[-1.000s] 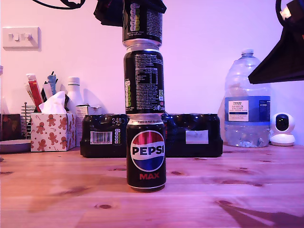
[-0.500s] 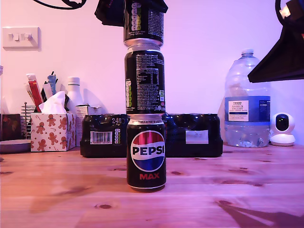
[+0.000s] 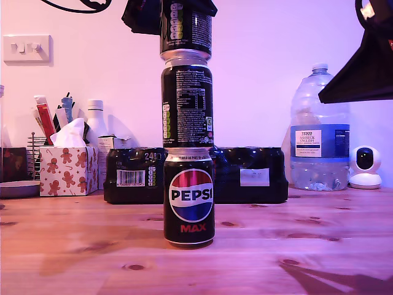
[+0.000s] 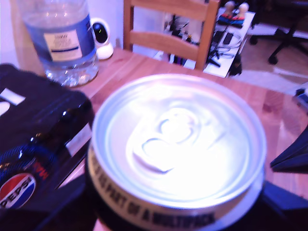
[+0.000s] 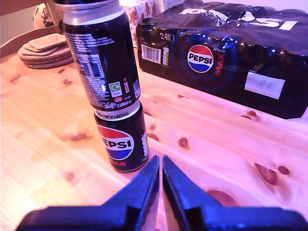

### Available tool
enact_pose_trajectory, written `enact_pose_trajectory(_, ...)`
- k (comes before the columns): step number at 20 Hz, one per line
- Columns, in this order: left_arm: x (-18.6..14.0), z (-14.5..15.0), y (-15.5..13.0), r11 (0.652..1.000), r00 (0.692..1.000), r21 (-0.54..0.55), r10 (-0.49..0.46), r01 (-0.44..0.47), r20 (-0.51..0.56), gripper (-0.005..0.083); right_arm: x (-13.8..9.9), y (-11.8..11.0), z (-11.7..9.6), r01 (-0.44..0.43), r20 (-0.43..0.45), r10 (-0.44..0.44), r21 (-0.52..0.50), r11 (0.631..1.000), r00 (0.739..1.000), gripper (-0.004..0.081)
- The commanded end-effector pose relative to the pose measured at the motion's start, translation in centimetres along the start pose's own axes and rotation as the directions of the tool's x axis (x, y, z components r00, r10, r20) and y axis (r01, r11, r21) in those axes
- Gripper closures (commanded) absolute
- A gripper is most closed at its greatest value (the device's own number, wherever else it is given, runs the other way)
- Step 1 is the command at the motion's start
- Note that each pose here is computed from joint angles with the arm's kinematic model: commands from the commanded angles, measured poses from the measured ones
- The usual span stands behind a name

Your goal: Stack up the Pepsi cans on top of each other

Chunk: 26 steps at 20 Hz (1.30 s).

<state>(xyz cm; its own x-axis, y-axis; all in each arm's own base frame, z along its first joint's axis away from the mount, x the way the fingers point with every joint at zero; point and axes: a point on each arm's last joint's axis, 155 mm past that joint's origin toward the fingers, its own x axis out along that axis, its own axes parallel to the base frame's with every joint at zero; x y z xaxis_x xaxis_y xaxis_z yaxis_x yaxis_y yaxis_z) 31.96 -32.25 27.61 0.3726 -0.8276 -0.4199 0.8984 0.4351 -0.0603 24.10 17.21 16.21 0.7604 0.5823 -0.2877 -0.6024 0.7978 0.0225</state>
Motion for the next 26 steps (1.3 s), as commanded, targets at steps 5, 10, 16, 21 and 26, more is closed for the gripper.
enact_pose_trajectory(5, 0.1, 0.5, -0.5, 1.0, 1.0, 0.014, -0.003, 0.003, 0.016, 0.0093, -0.2, 0.8, 3.1, -0.038, 0.128, 0.039, -0.012, 0.999, 0.991, 0.0781)
enact_pose_trajectory(10, 0.0, 0.5, -0.1, 1.0, 1.0, 0.015, 0.017, -0.017, 0.016, 0.0093, -0.3, 0.8, 4.0, -0.038, 0.164, 0.04, -0.02, 0.999, 0.986, 0.0782)
enact_pose_trajectory(16, 0.0, 0.5, -0.2, 1.0, 1.0, 0.014, 0.016, -0.016, 0.015, 0.0096, -0.3, 0.8, 4.0, -0.038, 0.164, 0.04, -0.02, 0.999, 0.986, 0.0782)
enact_pose_trajectory(21, 0.0, 0.5, -0.1, 1.0, 1.0, 0.005, 0.017, -0.017, 0.016, 0.0093, -0.3, 0.8, 4.0, -0.037, 0.164, 0.04, -0.019, 0.999, 0.986, 0.0782)
enact_pose_trajectory(26, 0.0, 0.4, 0.6, 0.998, 0.998, -0.037, 0.058, -0.057, 0.01, -0.002, -0.3, 0.8, 3.9, -0.037, 0.159, 0.04, -0.019, 0.999, 0.986, 0.0782)
